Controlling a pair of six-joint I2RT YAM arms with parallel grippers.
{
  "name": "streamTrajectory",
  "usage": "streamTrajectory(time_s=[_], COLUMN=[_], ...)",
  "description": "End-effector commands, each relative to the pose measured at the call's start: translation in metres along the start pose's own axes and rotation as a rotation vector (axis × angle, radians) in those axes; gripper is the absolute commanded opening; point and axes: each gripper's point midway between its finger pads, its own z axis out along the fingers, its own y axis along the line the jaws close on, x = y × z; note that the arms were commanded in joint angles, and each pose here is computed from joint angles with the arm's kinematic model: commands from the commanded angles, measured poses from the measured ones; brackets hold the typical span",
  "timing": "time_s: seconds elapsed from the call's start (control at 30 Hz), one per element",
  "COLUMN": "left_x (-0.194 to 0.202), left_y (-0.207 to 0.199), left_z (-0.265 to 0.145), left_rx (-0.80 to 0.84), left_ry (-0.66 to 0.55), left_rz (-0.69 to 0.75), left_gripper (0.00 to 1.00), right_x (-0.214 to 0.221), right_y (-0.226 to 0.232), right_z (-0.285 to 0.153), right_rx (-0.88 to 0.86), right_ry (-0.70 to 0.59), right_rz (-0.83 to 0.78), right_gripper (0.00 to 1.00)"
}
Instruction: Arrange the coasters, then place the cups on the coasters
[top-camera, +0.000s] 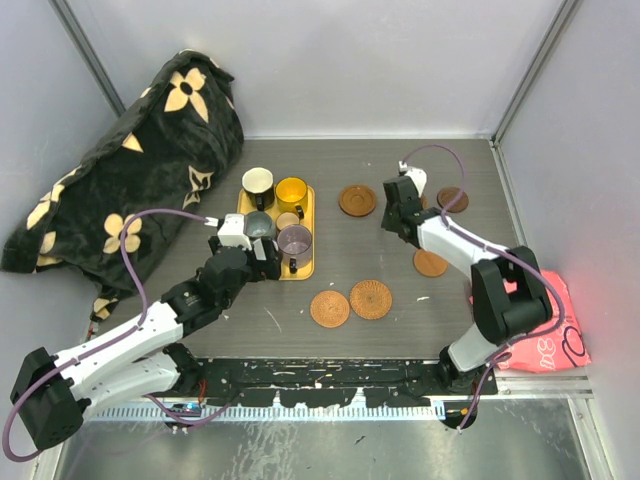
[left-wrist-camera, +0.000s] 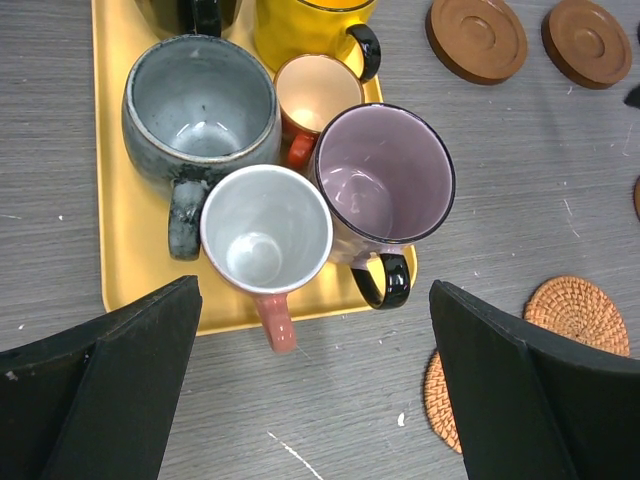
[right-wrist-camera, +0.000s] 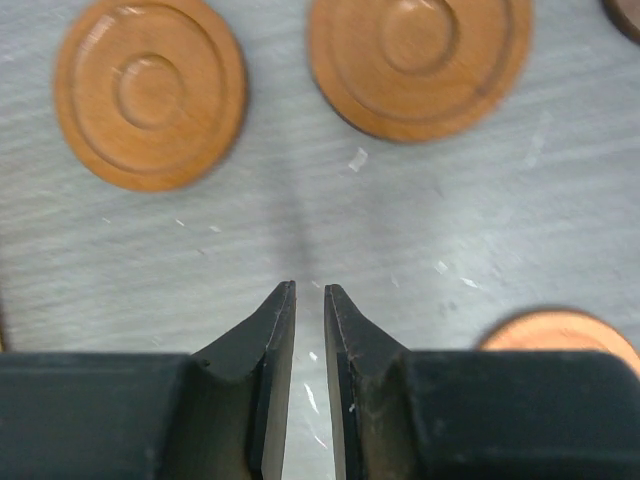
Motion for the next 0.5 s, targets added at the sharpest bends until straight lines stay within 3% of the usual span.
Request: streamTrajectory(time_s=[0.0,0.47], left_x=[-0.018,-0.012], left_y=[-0.010,-0.013], left_z=[-0.003,0.000], left_rx=[0.039,0.046], left_ry=[-0.050,-0.028], left_rz=[-0.043,-0.047], left_gripper=[0.98,0.98], right_x=[-0.008,0.060], right_y=[-0.034,-0.110], right_z=[-0.029,-0.038], right_rx=[0.073,0.260], right_ry=[-0.087,0.082], right_rz=[0.090,0.182], right_gripper=[0.24,0.23])
